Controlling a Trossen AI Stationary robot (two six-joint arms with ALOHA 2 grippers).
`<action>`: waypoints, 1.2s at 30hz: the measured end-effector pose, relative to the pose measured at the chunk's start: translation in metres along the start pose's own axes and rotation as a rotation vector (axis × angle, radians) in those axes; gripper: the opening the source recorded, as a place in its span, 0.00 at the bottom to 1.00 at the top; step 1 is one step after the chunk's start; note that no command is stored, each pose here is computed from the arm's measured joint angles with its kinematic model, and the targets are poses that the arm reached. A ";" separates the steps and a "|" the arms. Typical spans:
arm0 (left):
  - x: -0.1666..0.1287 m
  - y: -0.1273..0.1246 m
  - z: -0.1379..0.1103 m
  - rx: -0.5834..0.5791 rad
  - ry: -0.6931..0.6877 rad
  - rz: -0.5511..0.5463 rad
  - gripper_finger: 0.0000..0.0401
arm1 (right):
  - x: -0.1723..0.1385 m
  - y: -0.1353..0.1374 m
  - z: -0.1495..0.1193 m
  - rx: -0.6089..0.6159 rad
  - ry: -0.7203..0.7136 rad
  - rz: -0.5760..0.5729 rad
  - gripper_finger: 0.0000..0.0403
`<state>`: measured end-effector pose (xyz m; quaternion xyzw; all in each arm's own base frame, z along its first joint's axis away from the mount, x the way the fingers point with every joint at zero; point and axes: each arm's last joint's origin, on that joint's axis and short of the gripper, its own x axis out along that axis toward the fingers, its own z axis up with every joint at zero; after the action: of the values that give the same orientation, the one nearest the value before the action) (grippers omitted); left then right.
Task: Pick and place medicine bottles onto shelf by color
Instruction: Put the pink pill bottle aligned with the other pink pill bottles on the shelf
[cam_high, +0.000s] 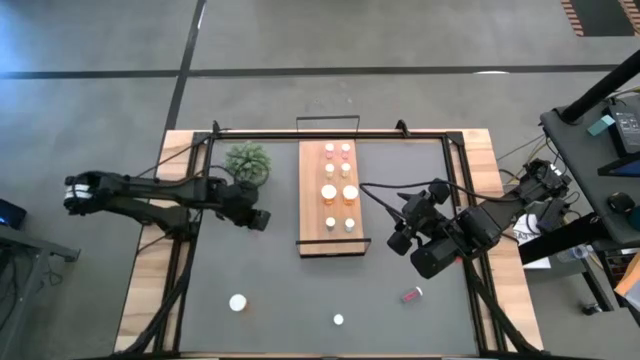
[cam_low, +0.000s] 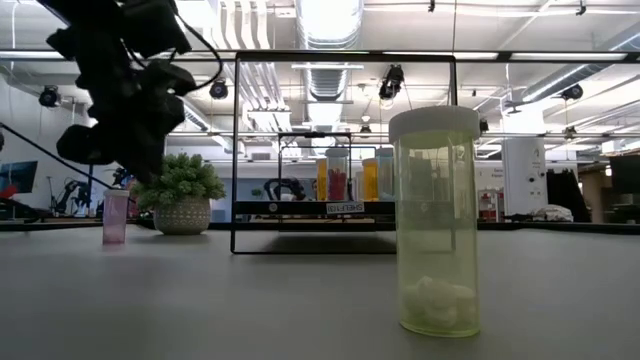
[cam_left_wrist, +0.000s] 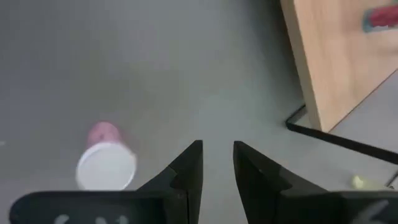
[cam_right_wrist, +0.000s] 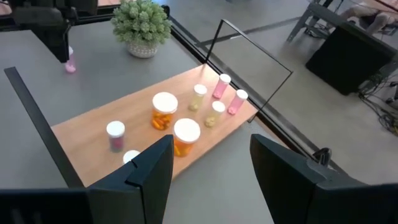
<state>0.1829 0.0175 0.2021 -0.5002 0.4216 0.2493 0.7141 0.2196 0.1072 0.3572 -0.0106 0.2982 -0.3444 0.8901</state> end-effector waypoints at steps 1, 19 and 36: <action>0.003 -0.001 0.001 0.001 0.007 0.003 0.18 | 0.000 0.000 0.000 -0.006 0.000 0.000 0.50; 0.034 -0.037 0.018 0.075 0.113 -0.203 0.18 | 0.001 -0.002 -0.002 -0.043 0.034 0.003 0.50; -0.044 -0.009 -0.011 -0.079 0.149 0.016 0.18 | 0.005 -0.007 0.002 0.023 0.035 -0.020 0.50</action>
<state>0.1626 0.0065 0.2424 -0.5416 0.4674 0.2336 0.6585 0.2193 0.0983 0.3576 0.0026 0.3096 -0.3569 0.8813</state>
